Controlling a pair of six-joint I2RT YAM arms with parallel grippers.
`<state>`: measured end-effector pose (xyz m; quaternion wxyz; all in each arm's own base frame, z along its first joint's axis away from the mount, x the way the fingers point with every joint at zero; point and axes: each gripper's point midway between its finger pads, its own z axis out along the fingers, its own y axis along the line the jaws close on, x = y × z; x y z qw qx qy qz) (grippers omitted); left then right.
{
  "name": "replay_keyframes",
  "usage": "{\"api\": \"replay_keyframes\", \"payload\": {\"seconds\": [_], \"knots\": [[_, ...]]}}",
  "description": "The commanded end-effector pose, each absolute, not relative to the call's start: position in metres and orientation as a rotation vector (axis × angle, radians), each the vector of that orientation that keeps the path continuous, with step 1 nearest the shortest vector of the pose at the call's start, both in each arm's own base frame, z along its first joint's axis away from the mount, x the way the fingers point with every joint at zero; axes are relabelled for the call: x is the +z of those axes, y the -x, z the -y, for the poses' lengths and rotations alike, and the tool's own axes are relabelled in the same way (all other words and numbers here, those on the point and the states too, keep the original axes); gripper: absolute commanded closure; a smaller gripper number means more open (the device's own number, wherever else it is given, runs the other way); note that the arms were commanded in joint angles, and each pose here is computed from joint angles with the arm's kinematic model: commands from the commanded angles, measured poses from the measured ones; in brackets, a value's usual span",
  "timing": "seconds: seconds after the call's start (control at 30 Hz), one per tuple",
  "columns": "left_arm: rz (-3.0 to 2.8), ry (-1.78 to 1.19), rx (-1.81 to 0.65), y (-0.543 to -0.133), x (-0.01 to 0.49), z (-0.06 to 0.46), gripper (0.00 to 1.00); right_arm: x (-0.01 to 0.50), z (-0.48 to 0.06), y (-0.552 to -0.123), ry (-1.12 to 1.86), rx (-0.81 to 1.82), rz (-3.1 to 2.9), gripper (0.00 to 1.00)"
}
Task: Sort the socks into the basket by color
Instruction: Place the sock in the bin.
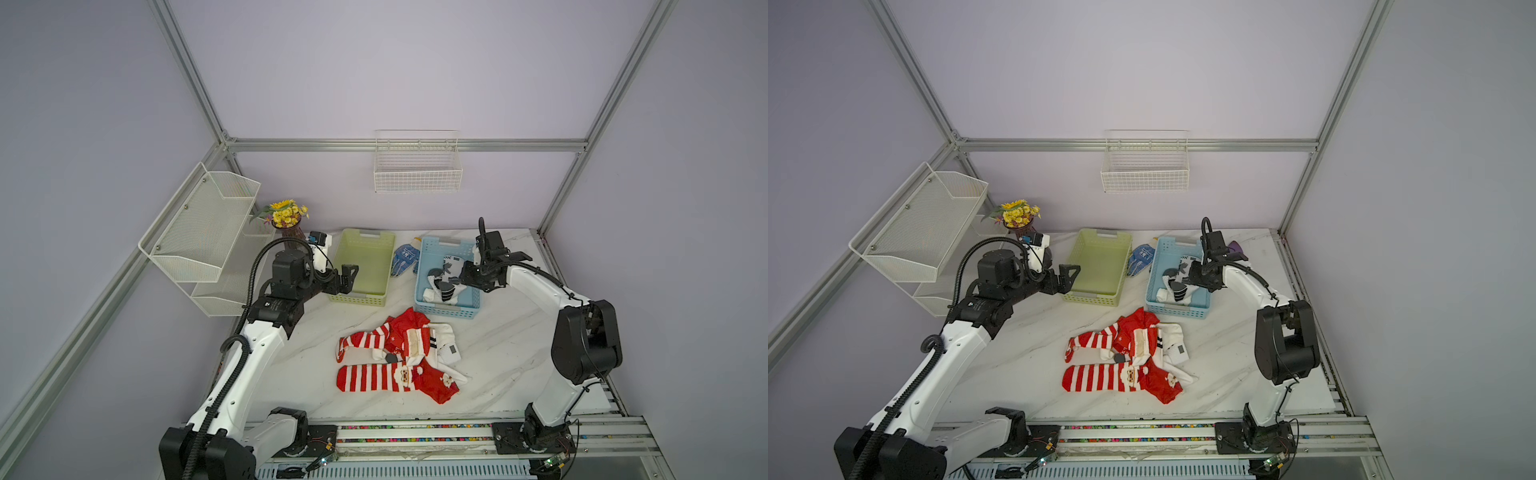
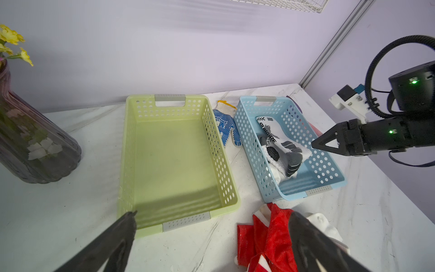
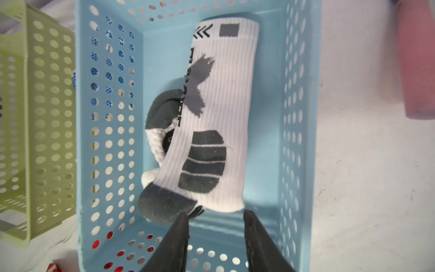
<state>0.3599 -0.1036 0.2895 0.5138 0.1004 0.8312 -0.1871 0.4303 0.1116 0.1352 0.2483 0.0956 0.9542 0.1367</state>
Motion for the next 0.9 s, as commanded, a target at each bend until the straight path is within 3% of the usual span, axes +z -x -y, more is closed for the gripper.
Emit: {"api": "replay_keyframes", "payload": {"seconds": [0.0,0.27,0.5,0.87], "knots": [[-1.987,-0.266,-0.450,-0.357,0.290,0.106,0.00,0.154,-0.108,-0.420,-0.238,0.378,-2.571,0.57],[-1.990,-0.261,-0.446,-0.357,0.290,0.105,0.00,0.191,-0.119,-0.394,-0.182,0.407,-2.526,0.57],[-2.034,-0.241,-0.361,-0.356,0.283,0.100,0.00,0.194,-0.131,-0.379,-0.159,0.417,-2.535,0.57],[-2.318,-0.191,-0.296,-0.299,0.254,0.118,0.00,0.200,-0.137,-0.374,-0.140,0.441,-2.517,0.56]]}}
